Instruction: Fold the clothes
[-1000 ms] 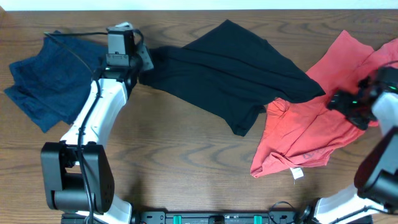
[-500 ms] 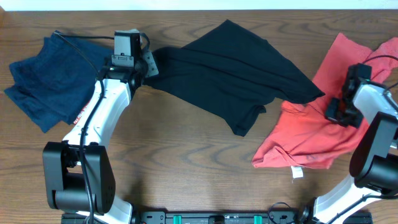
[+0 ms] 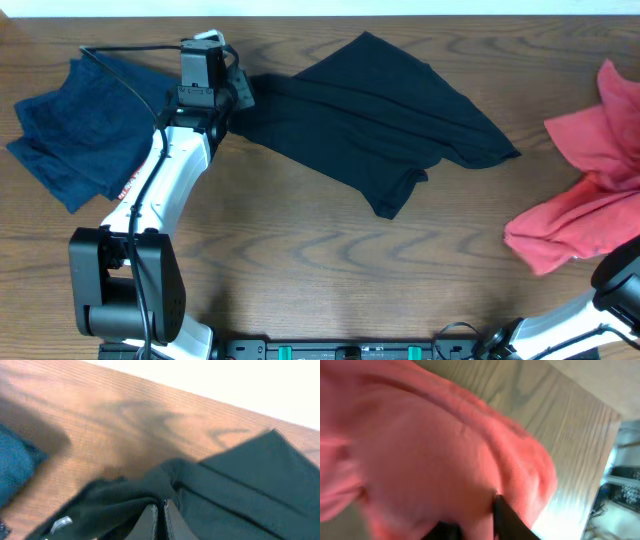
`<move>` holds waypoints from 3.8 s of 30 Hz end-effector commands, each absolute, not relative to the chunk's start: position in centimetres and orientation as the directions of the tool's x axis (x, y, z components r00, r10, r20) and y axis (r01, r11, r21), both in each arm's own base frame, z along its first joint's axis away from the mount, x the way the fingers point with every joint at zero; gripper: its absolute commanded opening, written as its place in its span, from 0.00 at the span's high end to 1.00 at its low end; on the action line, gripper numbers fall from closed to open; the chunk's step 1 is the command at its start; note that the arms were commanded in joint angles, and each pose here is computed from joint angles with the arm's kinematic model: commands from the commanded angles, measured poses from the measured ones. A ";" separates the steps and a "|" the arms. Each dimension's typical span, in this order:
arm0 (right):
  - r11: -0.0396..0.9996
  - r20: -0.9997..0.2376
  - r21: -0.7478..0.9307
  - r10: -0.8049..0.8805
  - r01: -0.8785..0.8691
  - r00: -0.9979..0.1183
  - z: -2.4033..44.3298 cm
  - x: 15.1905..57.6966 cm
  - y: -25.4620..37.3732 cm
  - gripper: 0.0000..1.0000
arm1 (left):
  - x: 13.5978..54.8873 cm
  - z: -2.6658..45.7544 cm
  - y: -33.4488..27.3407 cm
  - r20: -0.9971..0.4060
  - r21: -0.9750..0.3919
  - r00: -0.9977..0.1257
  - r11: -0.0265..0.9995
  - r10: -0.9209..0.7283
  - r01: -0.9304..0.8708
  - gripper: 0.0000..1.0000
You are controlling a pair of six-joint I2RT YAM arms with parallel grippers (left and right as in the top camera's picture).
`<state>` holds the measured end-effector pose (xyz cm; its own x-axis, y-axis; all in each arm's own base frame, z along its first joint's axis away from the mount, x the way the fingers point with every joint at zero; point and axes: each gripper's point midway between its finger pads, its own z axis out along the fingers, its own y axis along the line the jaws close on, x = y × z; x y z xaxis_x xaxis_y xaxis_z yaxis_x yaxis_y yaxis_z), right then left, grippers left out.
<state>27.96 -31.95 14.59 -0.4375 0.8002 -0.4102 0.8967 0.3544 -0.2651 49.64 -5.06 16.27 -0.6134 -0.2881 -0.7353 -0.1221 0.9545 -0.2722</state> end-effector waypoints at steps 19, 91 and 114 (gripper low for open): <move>0.857 -0.172 0.023 0.510 0.514 -0.843 12.8 36.9 -13.6 0.49 | 48.6 17.0 -9.4 -0.646 -0.433 -0.702 0.901 -0.301 0.012 0.02; 0.962 0.321 0.222 0.079 0.157 -0.944 -2.8 21.6 11.7 0.57 | 25.7 8.0 -7.5 0.003 -0.089 -0.953 0.949 -0.303 -0.302 0.94; 0.929 0.276 0.214 0.239 0.302 -0.931 0.1 25.4 8.7 0.53 | 25.3 8.0 -8.3 -0.002 -0.070 -0.965 0.963 -0.261 -0.260 0.94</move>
